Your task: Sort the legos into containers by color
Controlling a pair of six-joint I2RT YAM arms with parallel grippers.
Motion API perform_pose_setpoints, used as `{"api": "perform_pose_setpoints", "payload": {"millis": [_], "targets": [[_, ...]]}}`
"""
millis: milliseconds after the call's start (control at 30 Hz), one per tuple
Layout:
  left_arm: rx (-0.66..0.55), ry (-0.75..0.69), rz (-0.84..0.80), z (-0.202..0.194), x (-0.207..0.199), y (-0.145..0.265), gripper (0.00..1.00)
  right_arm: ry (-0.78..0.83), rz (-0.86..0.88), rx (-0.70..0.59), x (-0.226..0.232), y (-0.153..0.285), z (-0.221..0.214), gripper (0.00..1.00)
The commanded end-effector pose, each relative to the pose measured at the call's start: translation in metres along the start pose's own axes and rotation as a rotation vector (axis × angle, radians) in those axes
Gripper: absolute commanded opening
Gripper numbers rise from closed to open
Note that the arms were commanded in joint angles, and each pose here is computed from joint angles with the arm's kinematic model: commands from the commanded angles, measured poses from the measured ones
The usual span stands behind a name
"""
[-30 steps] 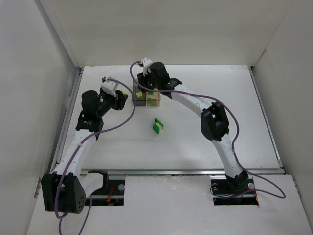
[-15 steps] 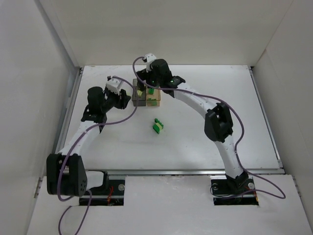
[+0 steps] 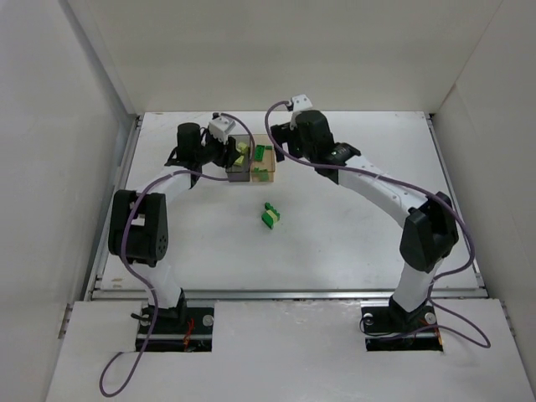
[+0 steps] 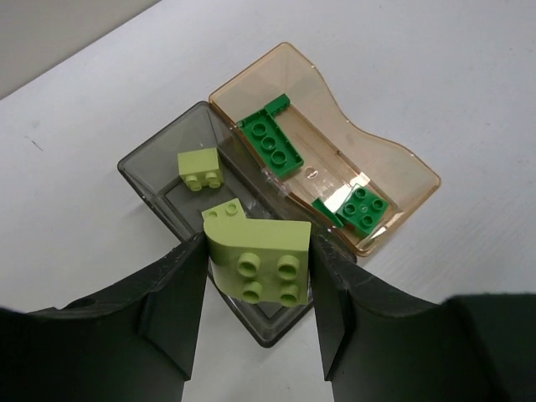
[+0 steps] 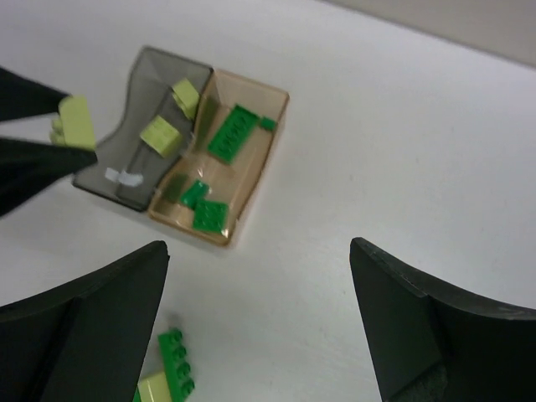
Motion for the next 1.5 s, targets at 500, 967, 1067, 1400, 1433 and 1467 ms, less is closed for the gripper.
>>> {"api": "perform_pose_setpoints", "payload": {"millis": [500,967,1067,1400,1433,1467], "targets": [[-0.045,-0.107,-0.054,0.044,-0.010,0.020,0.95,0.142,0.313,0.196,0.041,0.042,-0.073,0.90],[0.082,-0.026,0.115,-0.032,-0.045,0.114,0.94,0.005,0.383,0.396,0.085,0.021,-0.122,0.84],[0.079,-0.007,0.128,-0.041,-0.049,0.119,0.95,-0.011,0.357,0.437,0.090,0.009,-0.136,0.78],[0.033,-0.025,0.160,-0.042,-0.052,0.125,0.95,0.019,0.242,0.488,0.097,-0.021,-0.159,0.64],[0.033,-0.025,0.160,-0.042,-0.052,0.125,0.95,0.019,0.217,0.506,0.094,-0.022,-0.165,0.61],[0.030,-0.027,0.161,-0.043,-0.053,0.127,0.95,0.013,0.200,0.513,0.092,-0.024,-0.169,0.59]]}}
Point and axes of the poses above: each gripper's point midway between its finger pads, its own y axis back along the fingers, its own x axis along the line the jaws close on, z = x × y, the point moved 2 cm from there along y, back along the fingers, and after that the axes turned 2 degrees about y, right-handed, at the moved point
